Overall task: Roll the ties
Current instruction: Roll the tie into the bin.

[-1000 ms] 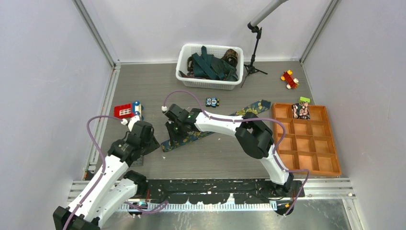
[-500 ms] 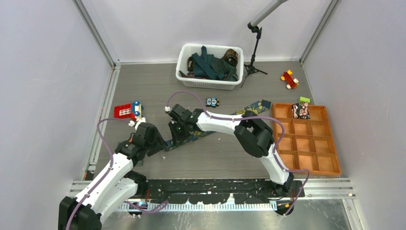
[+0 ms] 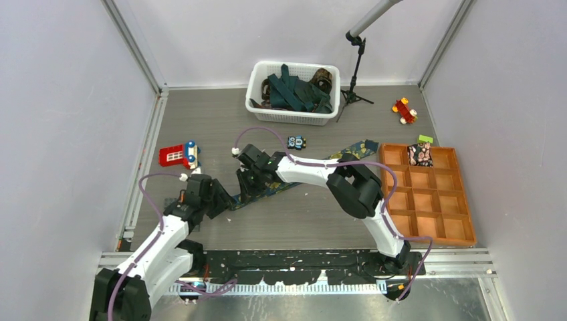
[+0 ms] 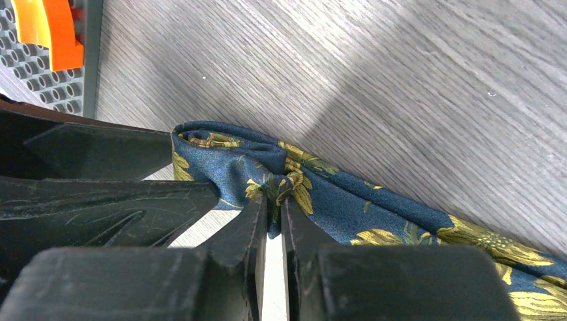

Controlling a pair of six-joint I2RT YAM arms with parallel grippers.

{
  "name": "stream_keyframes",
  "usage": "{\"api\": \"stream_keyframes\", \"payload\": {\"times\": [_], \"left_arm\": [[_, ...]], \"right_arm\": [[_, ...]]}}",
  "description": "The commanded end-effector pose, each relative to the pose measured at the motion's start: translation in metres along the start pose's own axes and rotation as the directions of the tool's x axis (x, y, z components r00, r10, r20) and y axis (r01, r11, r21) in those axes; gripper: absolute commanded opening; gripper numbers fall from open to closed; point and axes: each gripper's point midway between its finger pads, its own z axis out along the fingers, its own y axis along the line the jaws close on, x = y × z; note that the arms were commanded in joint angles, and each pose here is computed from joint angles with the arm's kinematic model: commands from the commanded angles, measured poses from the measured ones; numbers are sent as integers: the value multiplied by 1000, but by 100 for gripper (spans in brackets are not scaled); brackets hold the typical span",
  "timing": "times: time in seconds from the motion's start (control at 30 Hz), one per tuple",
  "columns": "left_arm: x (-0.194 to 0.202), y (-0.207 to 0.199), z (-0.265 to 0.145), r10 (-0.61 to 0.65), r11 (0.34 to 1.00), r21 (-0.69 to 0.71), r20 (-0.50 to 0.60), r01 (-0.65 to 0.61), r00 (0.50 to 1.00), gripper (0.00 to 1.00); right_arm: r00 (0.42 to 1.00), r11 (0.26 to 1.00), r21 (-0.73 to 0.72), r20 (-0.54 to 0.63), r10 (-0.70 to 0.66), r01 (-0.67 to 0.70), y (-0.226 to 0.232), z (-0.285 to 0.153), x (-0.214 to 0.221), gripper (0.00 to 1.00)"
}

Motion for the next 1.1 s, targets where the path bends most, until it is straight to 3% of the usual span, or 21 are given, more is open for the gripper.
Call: {"api": "stream_keyframes", "payload": {"times": [0.0,0.43,0.67,0.9,1.07], "left_arm": [[-10,-18,4,-33,995,94,31,30,999,50],[-7,-5,10,-118,991,77,59,114,991,49],[-9,-5,18,-120,990,76,65,115,991,37],[-12,-8,14,-71,996,62,52,67,996,1],[-15,-2,2,-29,1000,10,52,29,998,0]], "right_arm": [[999,998,62,-37,5,-3,-24,17,17,15],[999,998,64,-38,9,-7,-25,17,19,15],[1000,999,50,-25,11,-10,-22,16,17,15],[1000,999,43,-14,9,-9,-19,13,13,17],[1000,999,32,20,-13,12,-8,0,-3,36]]}}
